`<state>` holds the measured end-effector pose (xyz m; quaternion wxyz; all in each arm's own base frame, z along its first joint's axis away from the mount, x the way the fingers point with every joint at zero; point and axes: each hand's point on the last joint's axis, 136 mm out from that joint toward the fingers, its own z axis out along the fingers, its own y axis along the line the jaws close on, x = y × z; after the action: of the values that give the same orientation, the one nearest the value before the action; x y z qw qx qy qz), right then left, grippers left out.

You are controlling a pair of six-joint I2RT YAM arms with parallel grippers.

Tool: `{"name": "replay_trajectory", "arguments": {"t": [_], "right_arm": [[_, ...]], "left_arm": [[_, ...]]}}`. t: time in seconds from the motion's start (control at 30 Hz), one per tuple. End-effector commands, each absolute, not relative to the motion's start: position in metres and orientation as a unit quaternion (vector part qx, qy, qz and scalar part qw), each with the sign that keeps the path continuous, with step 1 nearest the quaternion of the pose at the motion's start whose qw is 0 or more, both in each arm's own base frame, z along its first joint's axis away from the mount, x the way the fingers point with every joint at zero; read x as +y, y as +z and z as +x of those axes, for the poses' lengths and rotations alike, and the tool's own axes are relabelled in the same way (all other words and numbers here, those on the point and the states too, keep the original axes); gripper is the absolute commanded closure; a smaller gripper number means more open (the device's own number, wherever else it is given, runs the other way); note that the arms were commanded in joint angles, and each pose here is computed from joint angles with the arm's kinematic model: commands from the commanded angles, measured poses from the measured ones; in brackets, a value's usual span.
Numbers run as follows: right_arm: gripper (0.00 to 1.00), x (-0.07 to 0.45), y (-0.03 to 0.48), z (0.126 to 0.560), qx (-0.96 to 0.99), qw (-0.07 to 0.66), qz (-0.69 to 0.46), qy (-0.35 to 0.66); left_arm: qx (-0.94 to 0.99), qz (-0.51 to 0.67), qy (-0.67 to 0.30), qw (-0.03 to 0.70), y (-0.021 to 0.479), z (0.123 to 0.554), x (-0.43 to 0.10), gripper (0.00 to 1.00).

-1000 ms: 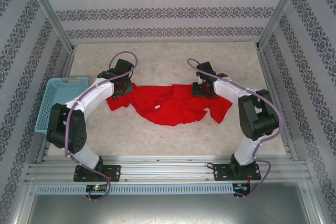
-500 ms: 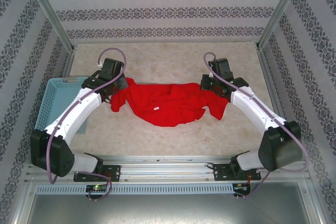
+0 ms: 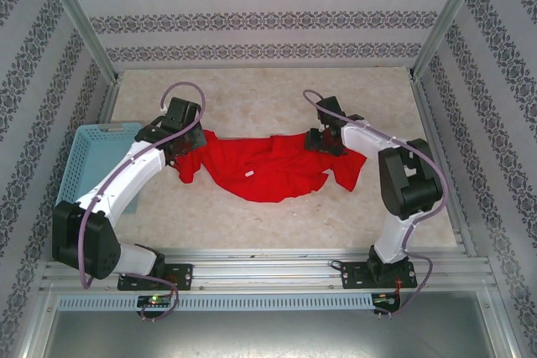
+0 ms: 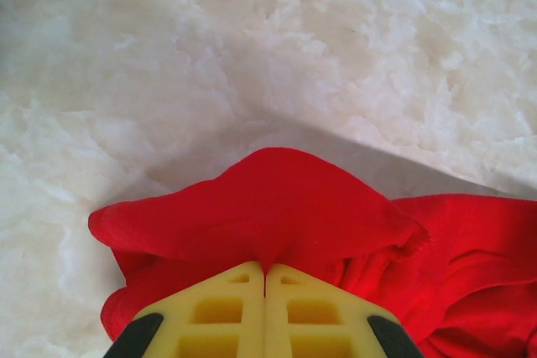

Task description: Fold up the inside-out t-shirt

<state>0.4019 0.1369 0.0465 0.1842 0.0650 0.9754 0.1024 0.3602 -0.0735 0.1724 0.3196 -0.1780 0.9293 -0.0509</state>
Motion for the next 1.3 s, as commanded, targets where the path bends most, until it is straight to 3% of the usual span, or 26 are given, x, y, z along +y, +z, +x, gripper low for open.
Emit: {"name": "replay_trajectory", "arguments": {"t": [0.0, 0.23, 0.6, 0.8, 1.03, 1.13, 1.27], "right_arm": [[0.53, 0.152, 0.047, 0.412, 0.974, 0.179, 0.062, 0.120], [1.00, 0.146, 0.055, 0.419, 0.975, 0.189, 0.057, 0.099], [1.00, 0.103, 0.213, 0.390, 0.917, 0.376, 0.072, 0.108], [1.00, 0.077, 0.334, 0.346, 0.848, 0.503, 0.086, 0.145], [1.00, 0.062, 0.482, 0.256, 0.736, 0.641, 0.058, 0.210], [1.00, 0.059, 0.493, 0.243, 0.718, 0.657, 0.062, 0.222], [1.00, 0.060, 0.456, 0.271, 0.763, 0.611, 0.079, 0.196]], "left_arm": [[0.927, -0.181, -0.055, 0.323, 0.169, 0.365, -0.072, 1.00], [0.927, -0.183, -0.048, 0.325, 0.170, 0.363, -0.069, 1.00], [0.891, -0.200, -0.057, 0.404, 0.235, 0.350, -0.052, 1.00], [0.828, -0.202, -0.120, 0.509, 0.338, 0.329, -0.047, 1.00], [0.729, -0.165, -0.228, 0.623, 0.474, 0.270, -0.049, 1.00], [0.713, -0.158, -0.249, 0.636, 0.486, 0.264, -0.052, 1.00], [0.784, -0.169, -0.184, 0.569, 0.440, 0.299, -0.053, 1.00]]}}
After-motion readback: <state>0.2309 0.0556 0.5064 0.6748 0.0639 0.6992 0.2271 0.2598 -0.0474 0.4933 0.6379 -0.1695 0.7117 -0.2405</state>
